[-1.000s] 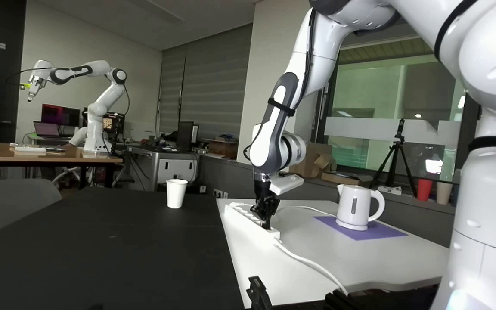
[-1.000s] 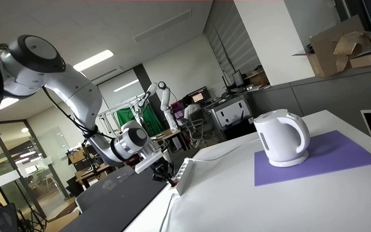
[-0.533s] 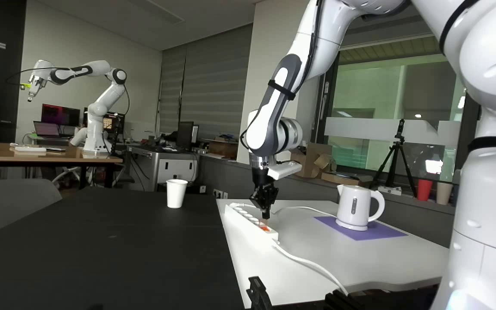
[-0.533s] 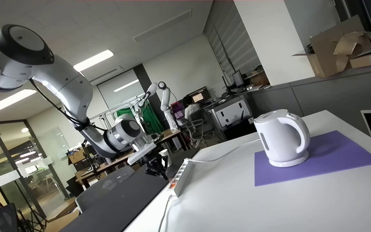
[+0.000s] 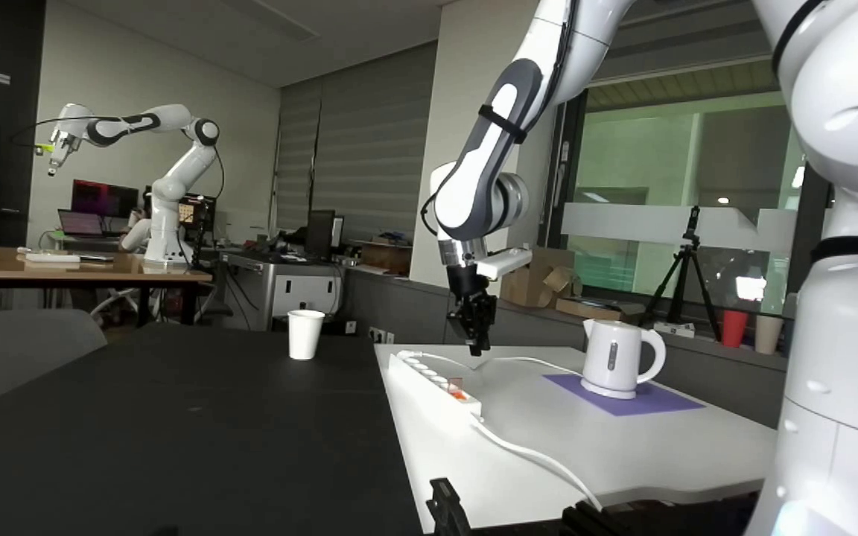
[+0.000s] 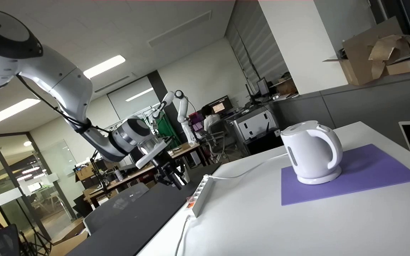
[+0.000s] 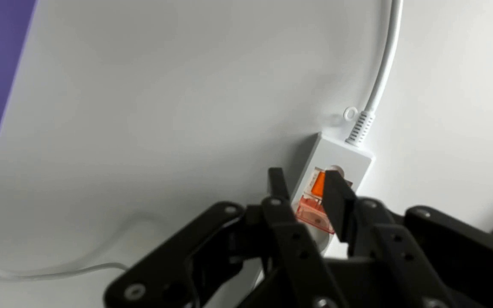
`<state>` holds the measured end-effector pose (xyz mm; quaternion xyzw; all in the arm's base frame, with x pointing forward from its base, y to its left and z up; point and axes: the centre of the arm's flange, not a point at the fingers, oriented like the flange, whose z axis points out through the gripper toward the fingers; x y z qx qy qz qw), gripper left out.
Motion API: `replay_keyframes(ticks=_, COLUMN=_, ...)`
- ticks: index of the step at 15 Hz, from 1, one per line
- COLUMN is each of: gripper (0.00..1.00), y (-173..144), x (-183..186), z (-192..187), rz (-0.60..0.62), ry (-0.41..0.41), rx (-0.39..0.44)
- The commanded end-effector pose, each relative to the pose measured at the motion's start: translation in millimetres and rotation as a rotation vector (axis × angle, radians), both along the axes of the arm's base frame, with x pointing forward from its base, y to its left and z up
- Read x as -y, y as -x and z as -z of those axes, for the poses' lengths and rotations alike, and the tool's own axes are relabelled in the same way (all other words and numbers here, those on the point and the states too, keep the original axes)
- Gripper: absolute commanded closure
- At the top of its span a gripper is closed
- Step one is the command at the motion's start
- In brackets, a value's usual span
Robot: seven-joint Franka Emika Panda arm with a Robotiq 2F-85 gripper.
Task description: Press the switch on the adapter
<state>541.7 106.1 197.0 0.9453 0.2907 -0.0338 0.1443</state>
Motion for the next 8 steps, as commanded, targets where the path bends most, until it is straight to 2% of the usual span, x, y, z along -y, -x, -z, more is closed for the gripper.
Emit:
replay_keyframes(ticks=1, gripper=0.39, y=6, x=9, z=-13, rz=0.044, ry=0.006, rx=0.002)
replay_keyframes(ticks=6, gripper=0.05, y=3, x=23, z=-27, rz=0.094, ry=-0.051, rx=0.027)
replay_keyframes(ticks=8, gripper=0.0, y=2, x=29, z=-32, rz=0.116, ry=-0.064, rx=0.031)
